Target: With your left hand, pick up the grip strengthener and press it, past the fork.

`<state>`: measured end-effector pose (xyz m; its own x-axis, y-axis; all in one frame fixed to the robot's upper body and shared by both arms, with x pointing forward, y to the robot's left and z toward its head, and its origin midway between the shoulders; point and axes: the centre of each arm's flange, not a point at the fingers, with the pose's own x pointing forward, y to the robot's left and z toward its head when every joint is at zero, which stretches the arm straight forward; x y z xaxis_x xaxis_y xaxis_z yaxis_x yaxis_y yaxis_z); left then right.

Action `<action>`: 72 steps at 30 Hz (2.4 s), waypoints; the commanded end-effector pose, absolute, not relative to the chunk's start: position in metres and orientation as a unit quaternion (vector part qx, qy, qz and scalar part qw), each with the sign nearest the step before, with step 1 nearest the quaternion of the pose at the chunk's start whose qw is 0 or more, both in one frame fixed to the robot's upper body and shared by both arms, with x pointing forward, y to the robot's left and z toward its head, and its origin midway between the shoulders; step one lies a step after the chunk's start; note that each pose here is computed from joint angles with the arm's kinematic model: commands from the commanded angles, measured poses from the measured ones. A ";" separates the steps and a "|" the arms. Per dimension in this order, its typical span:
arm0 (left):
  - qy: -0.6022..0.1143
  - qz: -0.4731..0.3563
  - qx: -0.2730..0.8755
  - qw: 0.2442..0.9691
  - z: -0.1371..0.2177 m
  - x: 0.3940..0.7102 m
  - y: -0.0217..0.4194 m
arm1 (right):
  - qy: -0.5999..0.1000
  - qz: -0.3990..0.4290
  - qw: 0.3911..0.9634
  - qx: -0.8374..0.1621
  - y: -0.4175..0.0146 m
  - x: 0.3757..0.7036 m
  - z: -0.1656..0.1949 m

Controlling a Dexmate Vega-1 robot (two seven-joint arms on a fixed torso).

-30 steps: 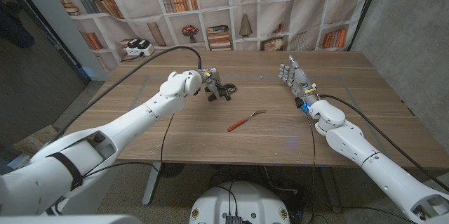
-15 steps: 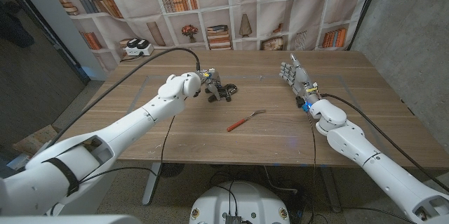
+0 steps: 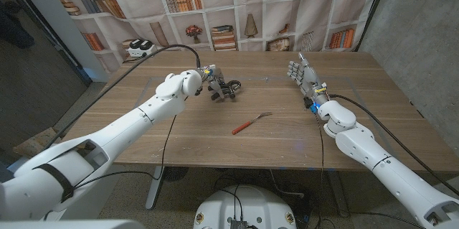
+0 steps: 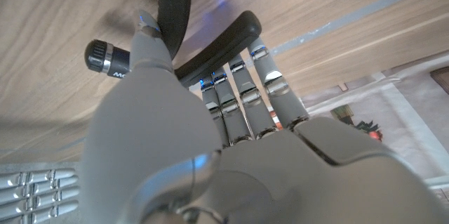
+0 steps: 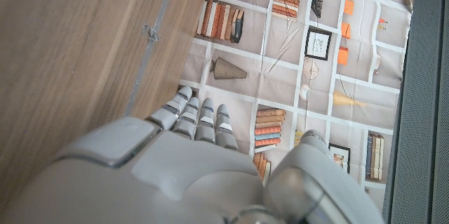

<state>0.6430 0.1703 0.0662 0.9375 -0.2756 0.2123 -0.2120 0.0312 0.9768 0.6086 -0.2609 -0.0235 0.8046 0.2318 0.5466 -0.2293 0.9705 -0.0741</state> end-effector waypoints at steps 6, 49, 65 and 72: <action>-0.229 0.018 0.654 0.720 0.093 0.612 0.186 | -0.297 0.120 0.947 -0.009 -0.264 0.604 -0.014; -0.447 0.082 0.403 0.794 0.089 0.545 0.225 | -0.325 0.120 0.938 -0.017 -0.269 0.579 -0.021; -0.479 0.064 0.376 0.791 0.090 0.549 0.222 | -0.331 0.115 0.936 -0.020 -0.264 0.574 -0.019; -0.484 0.056 0.373 0.790 0.093 0.550 0.218 | -0.335 0.111 0.935 -0.021 -0.266 0.570 -0.016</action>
